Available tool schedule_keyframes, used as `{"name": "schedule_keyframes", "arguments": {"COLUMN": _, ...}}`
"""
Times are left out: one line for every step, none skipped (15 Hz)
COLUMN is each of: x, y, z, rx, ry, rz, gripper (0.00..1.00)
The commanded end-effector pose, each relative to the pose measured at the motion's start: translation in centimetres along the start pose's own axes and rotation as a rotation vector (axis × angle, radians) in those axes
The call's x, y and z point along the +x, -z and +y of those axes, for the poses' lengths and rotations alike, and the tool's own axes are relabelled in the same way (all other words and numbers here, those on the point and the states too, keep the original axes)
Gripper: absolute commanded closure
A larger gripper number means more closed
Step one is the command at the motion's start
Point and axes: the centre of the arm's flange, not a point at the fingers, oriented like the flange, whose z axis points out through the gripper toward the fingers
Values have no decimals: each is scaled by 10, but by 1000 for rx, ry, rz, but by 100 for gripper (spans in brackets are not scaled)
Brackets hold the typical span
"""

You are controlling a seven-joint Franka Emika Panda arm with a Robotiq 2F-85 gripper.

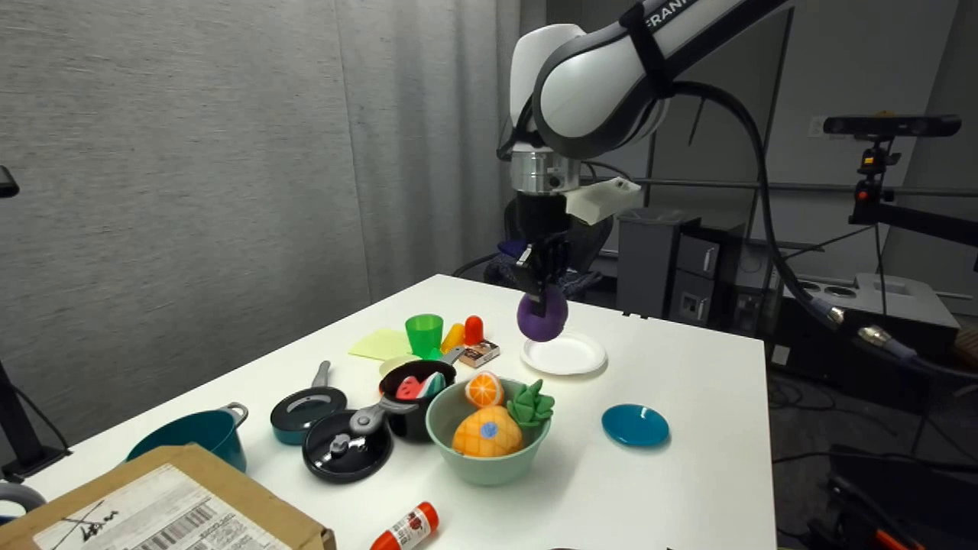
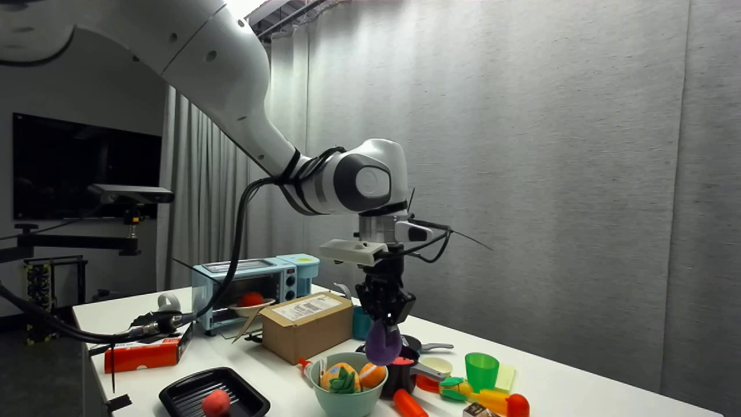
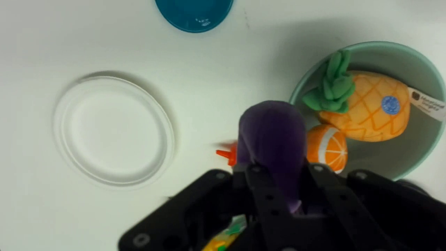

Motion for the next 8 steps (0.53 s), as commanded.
{"name": "schedule_keyframes", "arguments": {"x": -11, "y": 4, "z": 41, "rx": -61, "ry": -193, "rz": 31, "gripper": 95}}
{"name": "schedule_keyframes", "arguments": {"x": -8, "y": 1, "z": 50, "rx": -76, "ry": -236, "rz": 36, "gripper": 95}}
{"name": "schedule_keyframes", "arguments": {"x": -9, "y": -1, "z": 52, "rx": -79, "ry": -250, "rz": 37, "gripper": 95}}
{"name": "schedule_keyframes", "arguments": {"x": -1, "y": -4, "z": 49, "rx": -61, "ry": -197, "rz": 17, "gripper": 80}}
{"name": "schedule_keyframes", "arguments": {"x": -2, "y": -5, "z": 53, "rx": -67, "ry": -219, "rz": 18, "gripper": 80}}
{"name": "schedule_keyframes", "arguments": {"x": -2, "y": -6, "z": 55, "rx": -69, "ry": -229, "rz": 18, "gripper": 80}}
{"name": "schedule_keyframes", "arguments": {"x": -2, "y": -6, "z": 54, "rx": -69, "ry": -234, "rz": 17, "gripper": 80}}
{"name": "schedule_keyframes", "arguments": {"x": -2, "y": -6, "z": 54, "rx": -69, "ry": -237, "rz": 17, "gripper": 80}}
